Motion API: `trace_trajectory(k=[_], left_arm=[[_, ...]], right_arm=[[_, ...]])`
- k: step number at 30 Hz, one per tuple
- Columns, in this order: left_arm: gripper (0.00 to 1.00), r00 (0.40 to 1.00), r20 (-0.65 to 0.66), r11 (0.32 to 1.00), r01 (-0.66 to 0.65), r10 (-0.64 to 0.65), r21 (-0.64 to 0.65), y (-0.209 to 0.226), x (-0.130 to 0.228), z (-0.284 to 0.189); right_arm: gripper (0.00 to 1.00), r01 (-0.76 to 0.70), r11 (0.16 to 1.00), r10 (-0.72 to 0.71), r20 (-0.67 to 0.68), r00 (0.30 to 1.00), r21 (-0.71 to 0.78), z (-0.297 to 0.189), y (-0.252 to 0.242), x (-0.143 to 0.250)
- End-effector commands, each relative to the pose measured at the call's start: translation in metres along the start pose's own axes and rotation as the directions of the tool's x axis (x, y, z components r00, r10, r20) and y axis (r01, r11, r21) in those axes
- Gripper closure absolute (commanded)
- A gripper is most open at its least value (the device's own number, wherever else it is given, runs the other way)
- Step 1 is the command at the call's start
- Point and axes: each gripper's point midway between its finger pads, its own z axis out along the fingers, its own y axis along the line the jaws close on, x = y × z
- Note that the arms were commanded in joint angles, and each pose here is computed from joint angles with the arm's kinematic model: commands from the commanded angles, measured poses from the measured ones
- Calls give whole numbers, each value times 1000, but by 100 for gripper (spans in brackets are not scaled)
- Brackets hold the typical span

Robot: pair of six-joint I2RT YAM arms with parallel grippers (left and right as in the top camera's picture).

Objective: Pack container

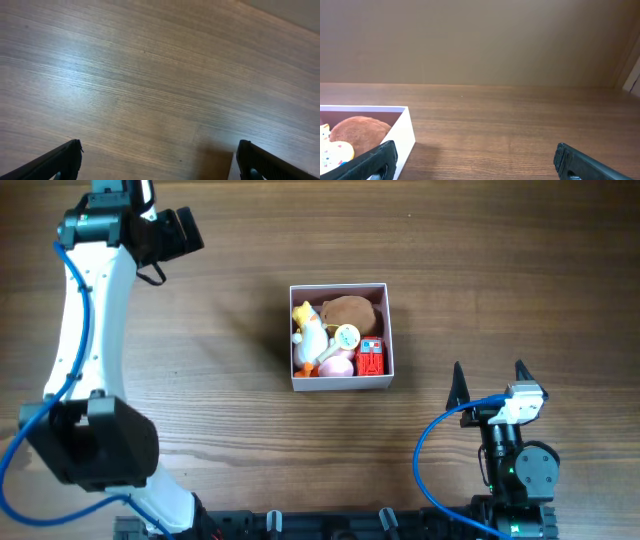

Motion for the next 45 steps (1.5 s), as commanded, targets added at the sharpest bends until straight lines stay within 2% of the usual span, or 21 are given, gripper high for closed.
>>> trace_trajectory(k=[1,10,13,20,24,31,33,36,45], left_arm=[[0,989,151,1000,8,-12,23,0,-16,-76],[0,944,329,999,5,-21,49,4,-13,-175],[0,926,376,999,7,-25,49,10,1,-209],[0,888,458,997,0,-35,76,22,46,-249],[0,822,567,994,-14,-51,110,27,65,-264],[0,697,712,985,-48,-87,167,35,101,-255],[0,638,763,976,-85,-102,202,34,112,-244],[0,605,788,965,-124,-111,231,30,122,-229],[0,572,812,933,-215,-118,287,22,152,-177]], right_arm=[[0,10,1000,-10,17,1000,6,-1,-1,-4],[1,10,1000,-10,17,1000,6,-1,-1,-4],[0,10,1000,-11,17,1000,7,-1,-1,-4],[0,10,1000,-10,17,1000,6,-1,-1,-4],[1,10,1000,-10,17,1000,6,-1,-1,-4],[0,10,1000,-11,17,1000,7,-1,-1,-4],[1,10,1000,-10,17,1000,6,-1,-1,-4],[0,10,1000,-10,17,1000,6,-1,-1,-4],[0,10,1000,-10,17,1000,6,-1,-1,-4]])
